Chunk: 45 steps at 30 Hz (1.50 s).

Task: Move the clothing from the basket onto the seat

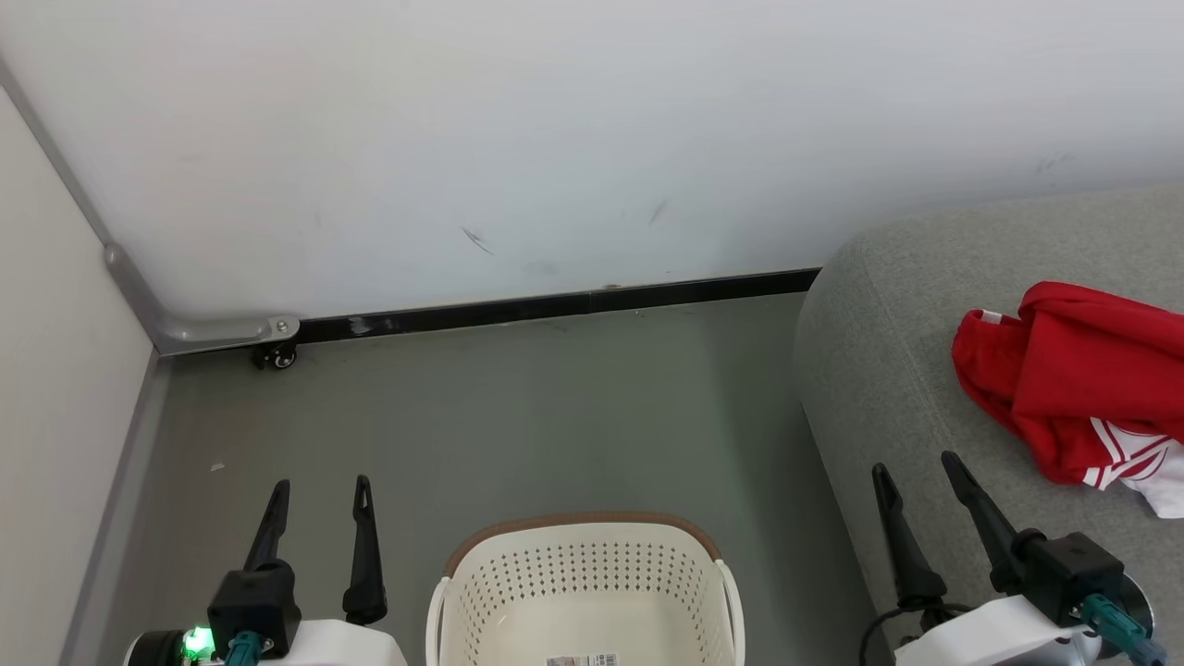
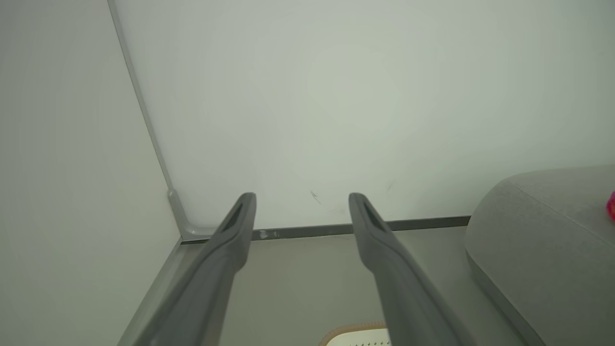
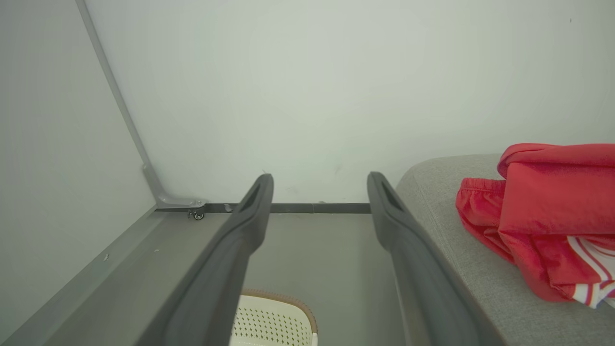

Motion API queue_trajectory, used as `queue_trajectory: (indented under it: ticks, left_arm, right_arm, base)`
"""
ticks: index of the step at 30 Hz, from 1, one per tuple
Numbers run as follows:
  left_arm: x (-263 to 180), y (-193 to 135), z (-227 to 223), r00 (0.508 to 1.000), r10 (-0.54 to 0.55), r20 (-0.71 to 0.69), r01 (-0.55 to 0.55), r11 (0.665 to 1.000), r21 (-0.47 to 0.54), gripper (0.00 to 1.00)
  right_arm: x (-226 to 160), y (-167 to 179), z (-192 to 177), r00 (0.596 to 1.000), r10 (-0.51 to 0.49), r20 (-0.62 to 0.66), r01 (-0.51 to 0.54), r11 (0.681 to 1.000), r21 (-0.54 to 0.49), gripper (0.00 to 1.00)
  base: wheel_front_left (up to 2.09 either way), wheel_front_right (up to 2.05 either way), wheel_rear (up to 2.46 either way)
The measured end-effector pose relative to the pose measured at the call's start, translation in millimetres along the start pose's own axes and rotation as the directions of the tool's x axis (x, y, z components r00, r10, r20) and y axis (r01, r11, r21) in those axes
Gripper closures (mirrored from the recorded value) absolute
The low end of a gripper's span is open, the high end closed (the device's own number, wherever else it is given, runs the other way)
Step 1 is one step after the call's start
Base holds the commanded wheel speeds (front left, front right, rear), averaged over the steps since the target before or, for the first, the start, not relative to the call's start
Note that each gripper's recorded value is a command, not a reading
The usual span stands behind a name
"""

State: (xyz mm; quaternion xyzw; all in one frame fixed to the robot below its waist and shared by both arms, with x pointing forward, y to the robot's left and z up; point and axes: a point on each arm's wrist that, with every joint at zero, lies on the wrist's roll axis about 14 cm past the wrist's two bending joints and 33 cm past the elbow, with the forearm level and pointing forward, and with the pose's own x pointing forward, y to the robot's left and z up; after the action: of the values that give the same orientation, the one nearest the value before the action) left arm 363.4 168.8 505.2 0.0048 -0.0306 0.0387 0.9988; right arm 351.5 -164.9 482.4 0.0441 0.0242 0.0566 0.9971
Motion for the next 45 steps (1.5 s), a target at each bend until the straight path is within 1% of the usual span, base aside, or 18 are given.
queue_trajectory:
  ticks: [15,19,45]
  left_arm:
    - [-2.7,4.1,-13.0,0.999,0.013,-0.046,-0.013,1.0,0.012,0.0]
    - [-3.0,3.5,-14.2,0.999,0.011,-0.049,-0.011,1.0,0.015,0.0]
    - [-6.2,6.3,-22.5,0.996,0.034,-0.078,-0.032,0.999,0.02,0.0]
  right_arm:
    - [-1.7,1.1,-4.1,1.0,-0.003,-0.022,0.003,1.0,-0.003,0.0]
    - [-5.8,0.4,-10.5,0.999,-0.008,-0.046,0.008,1.0,0.001,0.0]
    - [-8.6,3.2,-9.5,0.999,-0.006,-0.052,0.006,1.0,0.005,0.0]
  base:
    - [0.0,0.0,0.0]
    - [0.0,0.0,0.0]
    - [0.0,0.0,0.0]
